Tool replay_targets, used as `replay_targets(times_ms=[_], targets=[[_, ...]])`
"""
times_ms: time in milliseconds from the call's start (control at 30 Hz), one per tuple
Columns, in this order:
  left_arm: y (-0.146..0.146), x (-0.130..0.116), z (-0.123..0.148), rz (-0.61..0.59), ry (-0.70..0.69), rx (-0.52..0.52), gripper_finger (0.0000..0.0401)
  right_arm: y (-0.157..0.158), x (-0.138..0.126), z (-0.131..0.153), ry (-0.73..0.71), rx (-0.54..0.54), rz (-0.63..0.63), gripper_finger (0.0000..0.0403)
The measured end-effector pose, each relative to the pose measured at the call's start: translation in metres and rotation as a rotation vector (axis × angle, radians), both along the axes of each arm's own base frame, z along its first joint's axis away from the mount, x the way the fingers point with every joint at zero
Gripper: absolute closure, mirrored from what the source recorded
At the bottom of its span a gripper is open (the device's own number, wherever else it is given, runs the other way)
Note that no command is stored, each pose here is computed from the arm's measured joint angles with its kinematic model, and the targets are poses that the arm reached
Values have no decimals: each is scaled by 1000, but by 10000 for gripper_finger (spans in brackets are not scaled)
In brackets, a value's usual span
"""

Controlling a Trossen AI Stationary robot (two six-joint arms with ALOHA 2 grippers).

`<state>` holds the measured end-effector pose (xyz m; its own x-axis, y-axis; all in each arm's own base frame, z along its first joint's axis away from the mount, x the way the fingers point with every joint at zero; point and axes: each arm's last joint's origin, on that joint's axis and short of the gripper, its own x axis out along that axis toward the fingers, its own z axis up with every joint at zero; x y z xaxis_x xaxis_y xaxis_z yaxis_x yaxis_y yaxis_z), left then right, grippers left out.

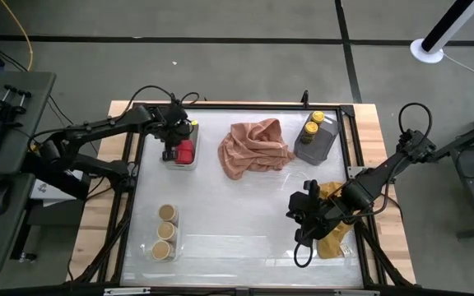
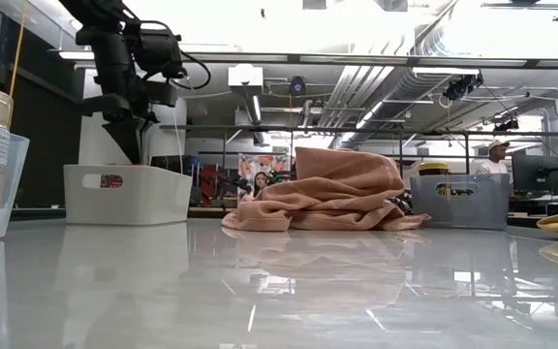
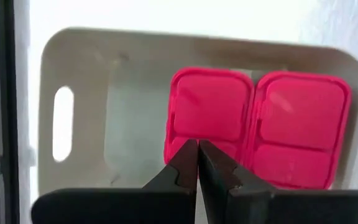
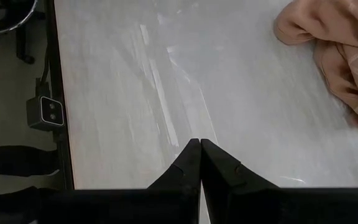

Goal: Sort spices by type
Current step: Put the red seasoning can into the gray bin

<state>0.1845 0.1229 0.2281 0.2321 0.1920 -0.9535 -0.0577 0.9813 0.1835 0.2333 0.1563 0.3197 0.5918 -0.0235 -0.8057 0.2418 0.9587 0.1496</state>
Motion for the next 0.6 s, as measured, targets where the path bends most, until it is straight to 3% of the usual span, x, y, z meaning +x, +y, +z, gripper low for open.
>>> replay_targets(times_ms=[600], targets=[[0,23,-11,-62,-59,-2,401,0,0,0,0,4,-7,403]])
